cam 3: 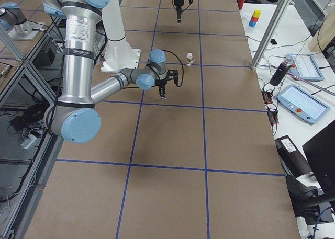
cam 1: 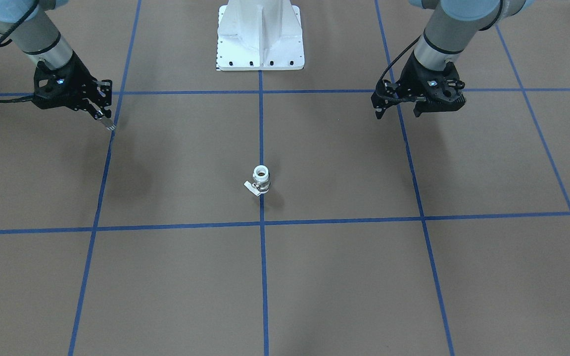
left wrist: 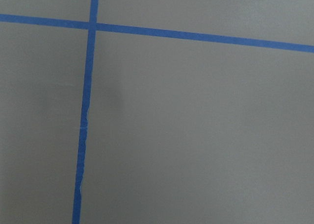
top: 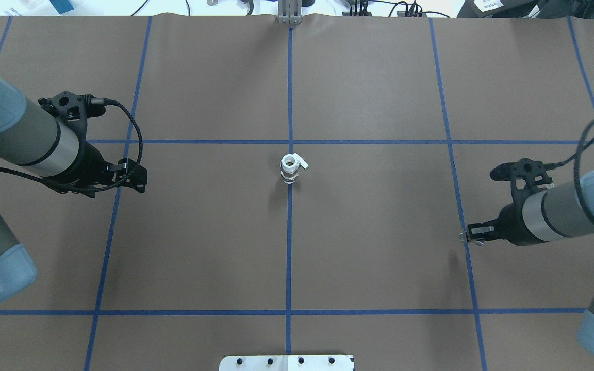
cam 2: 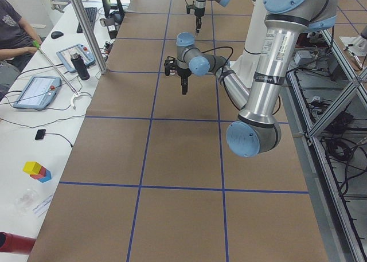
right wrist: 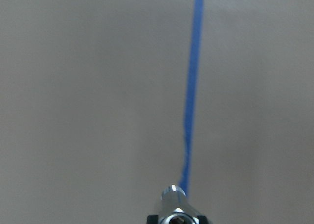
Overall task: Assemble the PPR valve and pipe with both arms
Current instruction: 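Move the right gripper with the metal fitting above the valve top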
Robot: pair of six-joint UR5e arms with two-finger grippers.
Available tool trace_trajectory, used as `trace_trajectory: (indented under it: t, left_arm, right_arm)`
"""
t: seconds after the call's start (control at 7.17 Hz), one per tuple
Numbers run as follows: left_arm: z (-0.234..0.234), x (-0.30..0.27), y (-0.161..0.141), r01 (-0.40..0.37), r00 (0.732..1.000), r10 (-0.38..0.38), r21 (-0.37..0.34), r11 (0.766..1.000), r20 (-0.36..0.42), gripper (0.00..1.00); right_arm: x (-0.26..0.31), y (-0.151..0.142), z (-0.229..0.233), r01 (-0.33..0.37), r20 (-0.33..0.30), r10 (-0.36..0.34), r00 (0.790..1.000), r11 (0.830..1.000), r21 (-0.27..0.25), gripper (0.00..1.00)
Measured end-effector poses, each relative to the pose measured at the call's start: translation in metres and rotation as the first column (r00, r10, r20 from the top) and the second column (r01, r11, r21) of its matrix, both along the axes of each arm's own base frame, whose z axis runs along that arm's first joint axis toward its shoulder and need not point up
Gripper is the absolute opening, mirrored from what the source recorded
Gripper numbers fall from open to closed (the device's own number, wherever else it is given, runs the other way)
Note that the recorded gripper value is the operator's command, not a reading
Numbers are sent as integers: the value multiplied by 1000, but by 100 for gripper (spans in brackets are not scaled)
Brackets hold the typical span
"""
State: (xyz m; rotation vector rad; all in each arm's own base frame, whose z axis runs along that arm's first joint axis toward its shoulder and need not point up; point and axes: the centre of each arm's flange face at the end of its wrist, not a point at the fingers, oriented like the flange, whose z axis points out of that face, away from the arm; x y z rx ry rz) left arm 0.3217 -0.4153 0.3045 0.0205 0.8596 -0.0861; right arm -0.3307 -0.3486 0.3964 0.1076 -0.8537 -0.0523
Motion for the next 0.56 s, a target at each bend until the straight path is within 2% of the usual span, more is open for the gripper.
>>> trace_trajectory:
  t: [0.28,0.56]
  left_arm:
    - [18,-18,-2,-27,999,26,39,999,25,100]
    - [42,-40,-7,-80,995,74,105,991,65,100]
  right_arm:
    - [-50,-39,-98,-23,-35,21,999,999,-38,0]
    - [-100,-72,-180,-91,-36,88,995,989,-117,0]
